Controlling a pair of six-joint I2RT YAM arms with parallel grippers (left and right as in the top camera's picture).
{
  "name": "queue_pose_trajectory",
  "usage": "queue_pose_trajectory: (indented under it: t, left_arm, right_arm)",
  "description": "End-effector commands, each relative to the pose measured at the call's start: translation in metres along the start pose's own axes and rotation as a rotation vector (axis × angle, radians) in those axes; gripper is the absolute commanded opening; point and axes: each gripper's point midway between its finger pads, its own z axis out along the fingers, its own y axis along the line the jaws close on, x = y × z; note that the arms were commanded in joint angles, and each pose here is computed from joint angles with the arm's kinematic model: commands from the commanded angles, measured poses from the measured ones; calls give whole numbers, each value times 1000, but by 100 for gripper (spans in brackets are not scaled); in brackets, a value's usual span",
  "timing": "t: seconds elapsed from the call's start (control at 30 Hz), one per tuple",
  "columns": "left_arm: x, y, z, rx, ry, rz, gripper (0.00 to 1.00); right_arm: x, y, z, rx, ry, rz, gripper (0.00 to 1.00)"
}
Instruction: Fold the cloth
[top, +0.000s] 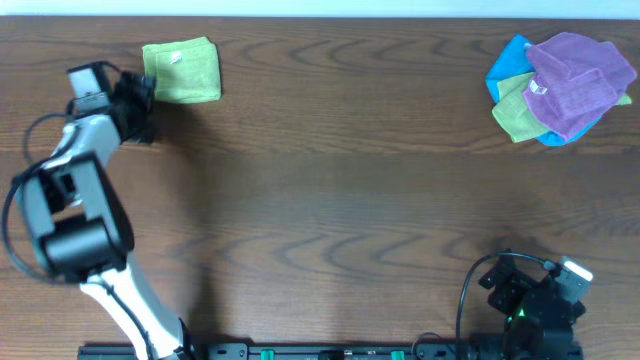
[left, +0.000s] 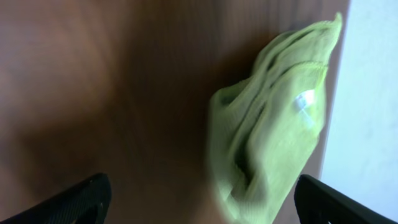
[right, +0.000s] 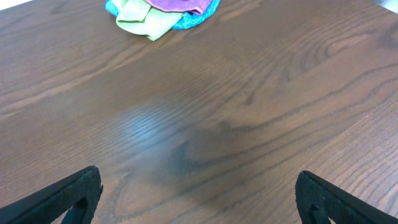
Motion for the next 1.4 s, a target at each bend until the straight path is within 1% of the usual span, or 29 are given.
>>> queue_pose_trajectory:
  t: [0.0, 0.07, 0.13, 0.2, 0.27, 0.37, 0.53, 0.6, 0.63, 0.7, 0.77, 0.8, 0.93, 1.0, 1.1, 1.23, 1.37]
  left_arm:
    - [-5, -31, -66, 44, -54, 243, 95]
    - [18, -36, -98, 48, 7, 357, 95]
    - [47, -25, -130, -12, 71, 508, 95]
    - [69, 1, -160, -145, 109, 641, 95]
    - [78, 24, -184, -282, 114, 719, 95]
    - [105, 51, -216, -394, 175, 849, 95]
    - [143, 78, -243, -426, 179, 952, 95]
    - [159, 89, -250, -403, 168, 978, 95]
    - [169, 92, -253, -364, 147, 999, 95]
    - [184, 103, -258, -324, 124, 1017, 95]
    - [190, 119, -259, -327, 90, 990, 95]
    - [194, 131, -256, -311, 54, 969, 95]
    - [200, 144, -237, -224, 1, 968, 95]
    - [199, 147, -224, -193, -26, 969, 95]
    - [187, 152, -205, -206, -103, 970, 95]
    - [185, 149, -184, -146, -171, 986, 95]
    - [188, 173, -170, -179, -148, 990, 95]
  right_arm:
    - [1, -3, 1, 15, -2, 16, 99]
    - [1, -3, 1, 15, -2, 16, 99]
    - [1, -3, 1, 15, -2, 16, 99]
    - [1, -3, 1, 15, -2, 16, 99]
    - [1, -3, 1, 15, -2, 16, 99]
    - [1, -3, 1, 15, -2, 16, 99]
    - [1, -3, 1, 14, -2, 16, 99]
    - [1, -3, 1, 14, -2, 16, 99]
    - [1, -3, 1, 15, -2, 16, 99]
    - [1, -3, 1, 15, -2, 16, 99]
    - [1, -3, 1, 14, -2, 16, 99]
    - [1, -3, 1, 15, -3, 16, 99]
    - [1, -3, 1, 15, -2, 16, 99]
    - [1, -3, 1, 14, -2, 16, 99]
    - [1, -3, 1, 15, -2, 16, 99]
    - [1, -3, 1, 14, -2, 16, 99]
    - [1, -3, 1, 14, -2, 16, 99]
